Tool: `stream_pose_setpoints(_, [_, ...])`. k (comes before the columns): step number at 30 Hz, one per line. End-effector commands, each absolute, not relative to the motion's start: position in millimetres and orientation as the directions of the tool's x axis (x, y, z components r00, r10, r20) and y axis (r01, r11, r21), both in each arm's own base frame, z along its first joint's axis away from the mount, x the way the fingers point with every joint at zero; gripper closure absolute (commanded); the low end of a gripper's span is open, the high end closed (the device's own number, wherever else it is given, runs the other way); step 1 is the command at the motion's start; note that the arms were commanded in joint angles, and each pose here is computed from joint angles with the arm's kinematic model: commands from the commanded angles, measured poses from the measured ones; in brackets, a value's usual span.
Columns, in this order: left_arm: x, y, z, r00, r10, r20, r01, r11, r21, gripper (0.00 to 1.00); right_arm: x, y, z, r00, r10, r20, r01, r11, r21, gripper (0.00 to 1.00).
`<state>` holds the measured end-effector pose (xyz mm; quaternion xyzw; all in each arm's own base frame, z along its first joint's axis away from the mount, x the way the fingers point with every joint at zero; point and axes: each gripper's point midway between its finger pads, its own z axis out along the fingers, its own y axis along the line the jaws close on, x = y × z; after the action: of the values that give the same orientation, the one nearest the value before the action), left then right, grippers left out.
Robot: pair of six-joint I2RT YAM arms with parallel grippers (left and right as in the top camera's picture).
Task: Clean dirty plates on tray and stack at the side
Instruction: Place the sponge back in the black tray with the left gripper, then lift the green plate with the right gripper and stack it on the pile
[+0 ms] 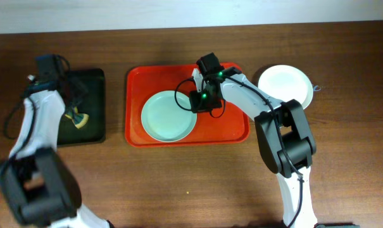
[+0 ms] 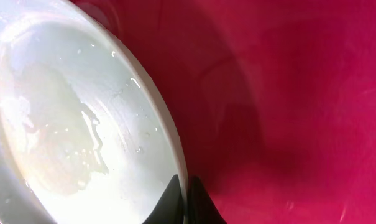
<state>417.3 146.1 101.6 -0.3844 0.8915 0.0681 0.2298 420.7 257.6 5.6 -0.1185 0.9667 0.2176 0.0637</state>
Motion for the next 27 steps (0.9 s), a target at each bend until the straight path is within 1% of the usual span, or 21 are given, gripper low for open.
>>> stream_pose_setpoints(1, [408.8,144.4,220.8,-0.452,-0.616,-0.645,-0.684,0.704,-0.192,0.01,438.3,242.0,17.8,-0.954,-0.193,-0.228,-0.258,0.916,0.306,0.96])
stream_pose_setpoints(2, [403.6,143.0,239.9,-0.422,-0.608,-0.673,-0.674,0.706,-0.215,0.01,447.0,234.8,38.6,-0.941,-0.194,-0.276,-0.26,0.939,0.226,0.96])
stream_pose_setpoints(3, [399.6,142.0,252.6,-0.402,-0.602,-0.69,-0.668,0.708,-0.229,0.01,455.4,222.5,61.3,-0.924,-0.201,-0.325,-0.246,0.963,0.106,0.96])
stream_pose_setpoints(4, [396.8,141.2,260.5,-0.388,-0.598,-0.701,-0.663,0.709,-0.238,0.0,463.4,205.6,90.1,-0.898,-0.222,-0.381,-0.213,0.975,-0.066,0.96])
stream_pose_setpoints(6, [396.0,141.0,262.4,-0.386,-0.598,-0.703,-0.662,0.71,-0.24,0.01,472.0,187.2,139.6,-0.838,-0.32,-0.442,-0.177,0.926,-0.335,0.96])
stream_pose_setpoints(8, [395.8,140.9,261.1,-0.389,-0.599,-0.7,-0.663,0.709,-0.238,0.01,472.9,179.9,208.2,-0.755,-0.445,-0.481,-0.071,0.785,-0.616,0.96])
stream_pose_setpoints(9, [395.8,140.9,261.1,-0.389,-0.599,-0.7,-0.663,0.709,-0.238,0.01,469.1,181.5,239.1,-0.717,-0.481,-0.506,0.011,0.717,-0.697,0.96])
stream_pose_setpoints(10, [395.8,140.9,261.1,-0.389,-0.599,-0.7,-0.663,0.709,-0.238,0.01,461.5,189.1,271.4,-0.672,-0.561,-0.483,0.067,0.604,-0.794,0.96])
stream_pose_setpoints(11, [395.8,140.9,261.1,-0.389,-0.599,-0.7,-0.663,0.709,-0.238,0.01,454.0,197.3,291.8,-0.647,-0.619,-0.444,0.102,0.507,-0.856,0.96])
stream_pose_setpoints(13, [395.8,140.9,261.1,-0.389,-0.599,-0.7,-0.663,0.709,-0.238,0.01,437.9,216.5,319.7,-0.62,-0.696,-0.362,0.147,0.349,-0.925,0.96])
stream_pose_setpoints(16, [395.8,140.9,261.1,-0.389,-0.599,-0.7,-0.663,0.709,-0.238,0.01,427.8,234.1,335.3,-0.615,-0.749,-0.247,0.121,0.219,-0.968,0.96])
stream_pose_setpoints(18, [395.8,140.9,261.1,-0.389,-0.599,-0.7,-0.663,0.709,-0.238,0.01,425.3,234.6,348.3,-0.642,-0.746,-0.18,0.123,0.131,-0.984,0.96])
stream_pose_setpoints(19, [395.8,140.9,261.1,-0.389,-0.599,-0.7,-0.663,0.709,-0.238,0.01,425.1,234.1,350.5,-0.653,-0.747,-0.122,0.092,0.081,-0.992,0.96])
stream_pose_setpoints(20, [395.8,140.9,261.1,-0.389,-0.599,-0.7,-0.663,0.709,-0.238,0.01,425.0,234.3,350.5,-0.655,-0.749,-0.098,0.077,0.063,-0.995,0.96])
stream_pose_setpoints(22, [395.8,140.9,261.1,-0.389,-0.599,-0.7,-0.663,0.709,-0.238,0.01,425.1,234.4,350.2,-0.652,-0.748,-0.122,0.092,0.082,-0.992,0.96])
stream_pose_setpoints(23, [395.8,140.9,261.1,-0.389,-0.599,-0.7,-0.663,0.709,-0.238,0.01,426.7,235.9,347.6,-0.634,-0.744,-0.214,0.139,0.162,-0.977,0.96])
stream_pose_setpoints(24, [395.8,140.9,261.1,-0.389,-0.599,-0.7,-0.663,0.709,-0.238,0.01,432.0,237.8,334.1,-0.596,-0.731,-0.333,0.163,0.296,-0.941,0.96])
stream_pose_setpoints(25, [395.8,140.9,261.1,-0.389,-0.599,-0.7,-0.663,0.709,-0.238,0.01,437.7,243.4,294.6,-0.576,-0.753,-0.318,-0.019,0.402,-0.916,0.96])
stream_pose_setpoints(26, [395.8,140.9,261.1,-0.389,-0.599,-0.7,-0.663,0.709,-0.238,0.01,438.7,247.0,245.5,-0.571,-0.785,-0.238,-0.281,0.46,-0.842,0.96])
stream_pose_setpoints(27, [395.8,140.9,261.1,-0.389,-0.599,-0.7,-0.663,0.709,-0.238,0.01,442.0,236.5,222.1,-0.598,-0.772,-0.214,-0.364,0.5,-0.786,0.96])
